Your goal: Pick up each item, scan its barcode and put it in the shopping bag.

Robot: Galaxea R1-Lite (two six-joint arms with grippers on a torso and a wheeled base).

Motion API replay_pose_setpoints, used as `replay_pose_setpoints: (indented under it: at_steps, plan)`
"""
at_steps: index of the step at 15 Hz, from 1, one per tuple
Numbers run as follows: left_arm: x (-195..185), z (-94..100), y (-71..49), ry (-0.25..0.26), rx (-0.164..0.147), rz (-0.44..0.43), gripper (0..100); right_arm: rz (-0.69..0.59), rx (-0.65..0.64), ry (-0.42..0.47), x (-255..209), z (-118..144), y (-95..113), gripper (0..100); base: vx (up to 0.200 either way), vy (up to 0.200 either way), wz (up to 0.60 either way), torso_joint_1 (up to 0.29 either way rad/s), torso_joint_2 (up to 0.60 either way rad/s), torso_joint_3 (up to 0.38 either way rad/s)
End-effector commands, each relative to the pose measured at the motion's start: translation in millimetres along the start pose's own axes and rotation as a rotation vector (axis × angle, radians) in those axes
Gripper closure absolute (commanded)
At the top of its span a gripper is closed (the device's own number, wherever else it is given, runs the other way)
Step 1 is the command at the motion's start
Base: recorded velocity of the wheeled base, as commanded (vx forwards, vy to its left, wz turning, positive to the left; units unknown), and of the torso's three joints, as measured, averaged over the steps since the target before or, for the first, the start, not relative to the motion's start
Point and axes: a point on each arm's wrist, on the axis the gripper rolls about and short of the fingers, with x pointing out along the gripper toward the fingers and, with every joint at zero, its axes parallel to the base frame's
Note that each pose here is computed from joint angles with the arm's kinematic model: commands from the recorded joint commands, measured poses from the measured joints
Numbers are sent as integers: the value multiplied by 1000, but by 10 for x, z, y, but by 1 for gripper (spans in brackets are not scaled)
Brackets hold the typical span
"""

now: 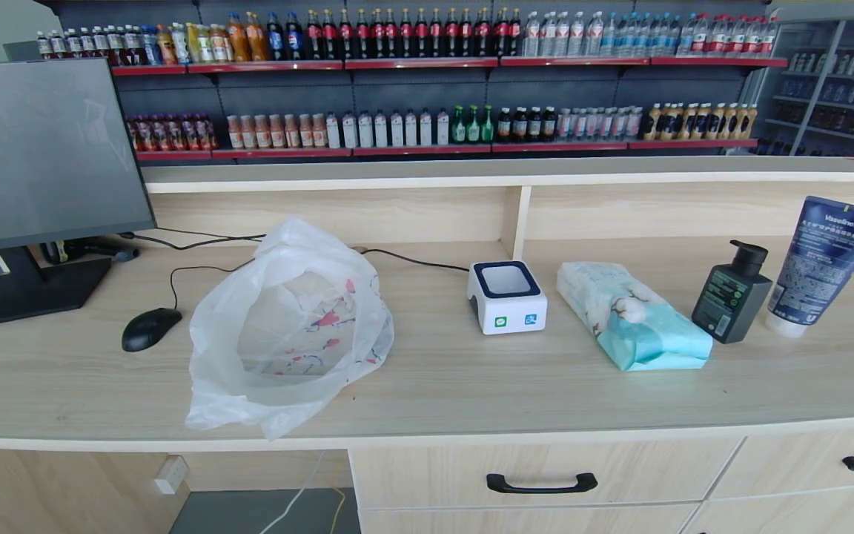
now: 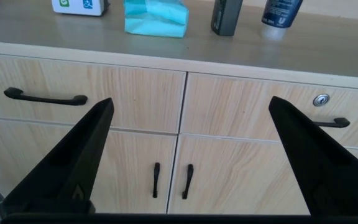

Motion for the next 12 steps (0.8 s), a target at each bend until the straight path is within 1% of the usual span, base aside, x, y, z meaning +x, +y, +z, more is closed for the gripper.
replay_pose_setpoints:
  at_steps: [1,11,12]
  plan:
    - [-1,2,0,-1,-1,-2,100,3,-3,0,1,-3,1,0,0,0,0,0,0,0]
    - [-1,2,0,-1,-1,0,100,4,-5,-14,2,8,0,0,0,0,0,0,0,0]
    - [-1,2,0,-1,-1,0,100,-13,-7,-177,-80,359,-44,0,0,0,0,0,0,0]
